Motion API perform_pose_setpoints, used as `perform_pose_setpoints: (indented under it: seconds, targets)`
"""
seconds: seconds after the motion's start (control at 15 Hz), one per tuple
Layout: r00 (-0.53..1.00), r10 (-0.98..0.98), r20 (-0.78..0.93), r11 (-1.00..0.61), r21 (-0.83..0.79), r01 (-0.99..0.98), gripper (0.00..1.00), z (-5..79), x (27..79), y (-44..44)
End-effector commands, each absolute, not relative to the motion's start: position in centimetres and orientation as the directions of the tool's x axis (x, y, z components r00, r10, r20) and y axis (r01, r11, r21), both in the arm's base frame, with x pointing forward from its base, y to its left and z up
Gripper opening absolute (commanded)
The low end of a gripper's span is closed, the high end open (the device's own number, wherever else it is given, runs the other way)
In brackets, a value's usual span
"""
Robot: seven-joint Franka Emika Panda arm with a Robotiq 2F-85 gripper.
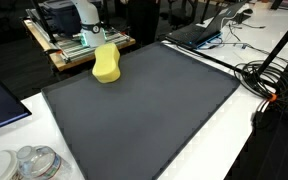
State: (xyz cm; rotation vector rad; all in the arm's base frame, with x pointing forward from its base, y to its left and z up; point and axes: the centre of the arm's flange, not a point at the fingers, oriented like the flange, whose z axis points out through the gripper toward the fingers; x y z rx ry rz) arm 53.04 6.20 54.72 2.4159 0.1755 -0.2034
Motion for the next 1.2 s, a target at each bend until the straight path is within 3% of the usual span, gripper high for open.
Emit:
perform_pose_setpoints:
  seconds: [0.0, 0.27, 0.8, 1.13]
  targets:
    - [0.976, 0.064, -0.206, -0.741, 0.645, 0.185, 1.0, 54.9, 53.0, 6.3]
    - [0.963, 0.08, -0.256, -0.772, 0.596, 0.222, 1.0, 54.4, 53.1, 6.1]
    - [0.823, 0.212, -0.528, -0.877, 0.27, 0.398, 1.0, 48.3, 53.9, 5.5]
    - [0.801, 0.176, -0.572, -0.917, 0.201, 0.345, 1.0, 43.3, 54.1, 6.7]
